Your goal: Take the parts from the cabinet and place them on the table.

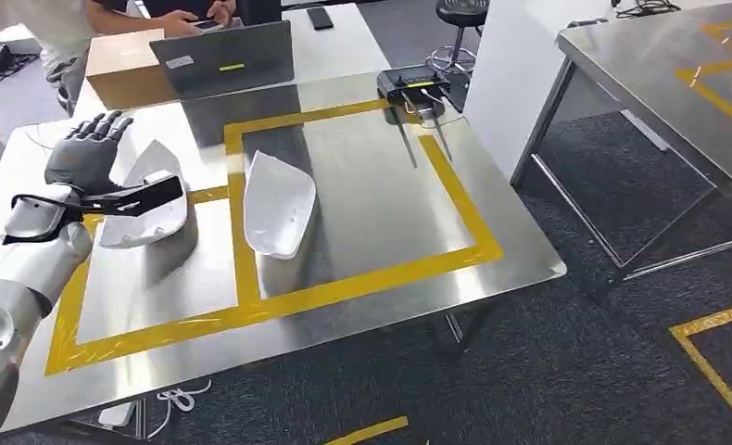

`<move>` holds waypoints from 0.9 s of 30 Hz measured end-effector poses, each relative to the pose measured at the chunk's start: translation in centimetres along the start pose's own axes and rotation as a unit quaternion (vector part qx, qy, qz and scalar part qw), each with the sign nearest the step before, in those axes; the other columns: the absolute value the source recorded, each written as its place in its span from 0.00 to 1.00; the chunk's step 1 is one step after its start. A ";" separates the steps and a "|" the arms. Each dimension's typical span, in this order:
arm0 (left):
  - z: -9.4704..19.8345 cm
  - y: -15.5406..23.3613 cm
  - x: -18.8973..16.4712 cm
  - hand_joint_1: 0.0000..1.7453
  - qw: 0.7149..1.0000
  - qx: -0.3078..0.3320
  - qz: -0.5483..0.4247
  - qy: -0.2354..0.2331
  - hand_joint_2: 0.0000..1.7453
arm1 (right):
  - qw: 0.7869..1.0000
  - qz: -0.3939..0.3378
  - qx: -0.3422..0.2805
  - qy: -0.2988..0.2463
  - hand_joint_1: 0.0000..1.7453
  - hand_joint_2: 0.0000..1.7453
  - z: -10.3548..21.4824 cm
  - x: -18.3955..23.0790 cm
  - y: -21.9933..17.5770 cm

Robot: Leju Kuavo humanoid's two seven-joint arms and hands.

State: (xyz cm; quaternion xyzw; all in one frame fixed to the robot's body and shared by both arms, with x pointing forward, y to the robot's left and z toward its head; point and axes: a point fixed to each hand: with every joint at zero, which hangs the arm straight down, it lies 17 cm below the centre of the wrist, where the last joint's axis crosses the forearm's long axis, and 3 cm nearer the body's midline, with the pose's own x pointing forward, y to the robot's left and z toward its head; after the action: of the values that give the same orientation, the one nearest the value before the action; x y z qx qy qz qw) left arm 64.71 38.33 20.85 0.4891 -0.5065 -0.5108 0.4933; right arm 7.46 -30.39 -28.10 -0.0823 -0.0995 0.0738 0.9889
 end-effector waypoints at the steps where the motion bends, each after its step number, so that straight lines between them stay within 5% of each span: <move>1: 0.0 0.1 0.1 0.00 1.000 0.002 -0.001 -0.001 1.00 | 1.000 0.000 0.000 -0.001 0.00 0.00 0.0 0.1 0.0; 27: -0.4 0.0 2.9 0.00 1.000 0.010 -0.013 -0.020 1.00 | 1.000 -0.005 0.006 0.006 0.00 0.00 0.1 0.0 0.7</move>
State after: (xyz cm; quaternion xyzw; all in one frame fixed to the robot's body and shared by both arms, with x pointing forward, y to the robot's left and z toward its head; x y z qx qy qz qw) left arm 65.02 35.40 20.87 0.4903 -0.5144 -0.5221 0.4716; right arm 7.35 -29.71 -28.14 -0.0767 -0.0931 0.0691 0.9903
